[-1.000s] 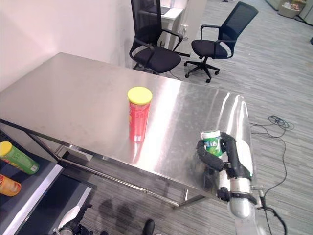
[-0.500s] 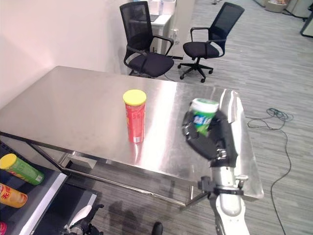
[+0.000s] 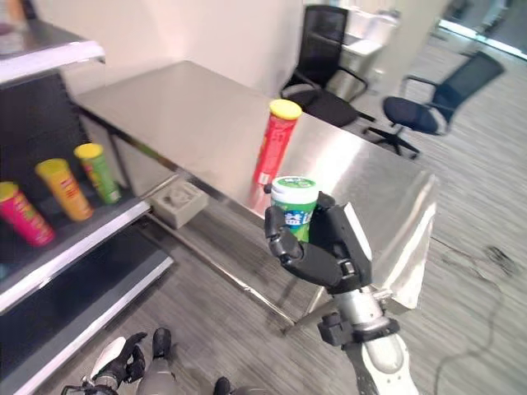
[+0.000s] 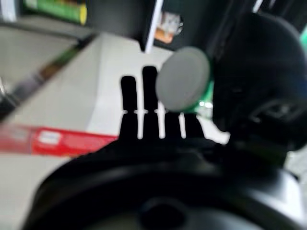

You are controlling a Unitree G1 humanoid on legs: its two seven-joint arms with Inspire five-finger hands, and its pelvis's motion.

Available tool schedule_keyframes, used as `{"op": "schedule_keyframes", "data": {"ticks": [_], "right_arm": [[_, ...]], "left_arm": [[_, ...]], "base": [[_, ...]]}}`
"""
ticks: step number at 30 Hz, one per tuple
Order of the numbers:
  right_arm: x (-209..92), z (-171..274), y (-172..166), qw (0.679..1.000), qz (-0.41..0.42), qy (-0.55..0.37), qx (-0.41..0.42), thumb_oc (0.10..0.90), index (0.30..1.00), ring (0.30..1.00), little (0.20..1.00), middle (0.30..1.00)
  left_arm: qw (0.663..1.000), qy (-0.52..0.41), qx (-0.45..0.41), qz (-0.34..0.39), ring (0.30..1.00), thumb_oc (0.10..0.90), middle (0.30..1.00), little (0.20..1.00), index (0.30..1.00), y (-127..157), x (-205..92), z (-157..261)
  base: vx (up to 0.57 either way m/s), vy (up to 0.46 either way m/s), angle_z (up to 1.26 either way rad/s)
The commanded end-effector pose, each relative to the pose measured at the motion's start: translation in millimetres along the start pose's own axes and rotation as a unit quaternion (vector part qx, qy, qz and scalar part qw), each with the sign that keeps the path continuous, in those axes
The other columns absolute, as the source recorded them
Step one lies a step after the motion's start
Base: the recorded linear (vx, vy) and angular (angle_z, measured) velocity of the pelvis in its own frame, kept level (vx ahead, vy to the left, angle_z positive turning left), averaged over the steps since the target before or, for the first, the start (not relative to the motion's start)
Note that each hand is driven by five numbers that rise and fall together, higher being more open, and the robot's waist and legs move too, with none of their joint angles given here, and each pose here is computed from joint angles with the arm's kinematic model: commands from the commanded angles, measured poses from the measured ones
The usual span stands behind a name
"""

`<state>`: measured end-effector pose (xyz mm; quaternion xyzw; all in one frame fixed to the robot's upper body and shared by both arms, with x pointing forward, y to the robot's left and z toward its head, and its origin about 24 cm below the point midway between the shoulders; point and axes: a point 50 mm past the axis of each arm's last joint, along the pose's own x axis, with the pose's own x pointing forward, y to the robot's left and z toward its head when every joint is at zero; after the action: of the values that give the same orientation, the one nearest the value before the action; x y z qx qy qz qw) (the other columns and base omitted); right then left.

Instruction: Put the goods on the table back onto the shelves and tidy them up.

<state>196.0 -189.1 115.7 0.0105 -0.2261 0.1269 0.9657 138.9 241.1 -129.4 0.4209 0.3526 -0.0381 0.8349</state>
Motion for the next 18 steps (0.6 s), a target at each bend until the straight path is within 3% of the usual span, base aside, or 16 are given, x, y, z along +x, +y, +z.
{"op": "schedule_keyframes", "data": {"ticks": [1,6,10,16,18], "right_arm": [[17.9,59.1,9.1,0.983,0.018,-0.171,-0.059,0.4,0.3,0.3,0.3,0.3],[22.7,51.5,23.9,0.979,0.059,-0.163,-0.111,0.4,0.3,0.3,0.3,0.3],[20.3,45.8,23.7,0.979,0.059,-0.144,-0.134,0.4,0.3,0.3,0.3,0.3],[19.3,29.6,24.0,0.98,0.026,-0.103,-0.168,0.4,0.3,0.3,0.3,0.3],[24.3,19.1,27.4,0.983,0.006,-0.089,-0.158,0.4,0.3,0.3,0.3,0.3]], "left_arm": [[0.998,-0.042,-0.036,0.023,0.9,0.8,0.9,0.9,0.9,-6.1,5.9,29.3],[0.999,-0.036,-0.006,-0.017,0.9,0.8,0.9,0.9,0.9,-29.1,-6.7,19.6],[0.999,-0.024,-0.001,-0.03,0.9,0.8,0.9,0.9,0.9,-37.6,-12.3,13.3],[0.999,-0.036,0.008,-0.009,0.9,0.8,0.9,0.9,0.9,-25.5,-4.3,20.2],[0.998,-0.051,0.016,0.021,0.9,0.8,0.9,0.9,0.9,-9.3,4.2,28.0]], "base": [[-0.26,0.031,0.51],[0.01,0.185,0.97],[0.04,0.42,1.78],[0.04,0.396,0.27],[-0.01,0.316,-0.1]]}}
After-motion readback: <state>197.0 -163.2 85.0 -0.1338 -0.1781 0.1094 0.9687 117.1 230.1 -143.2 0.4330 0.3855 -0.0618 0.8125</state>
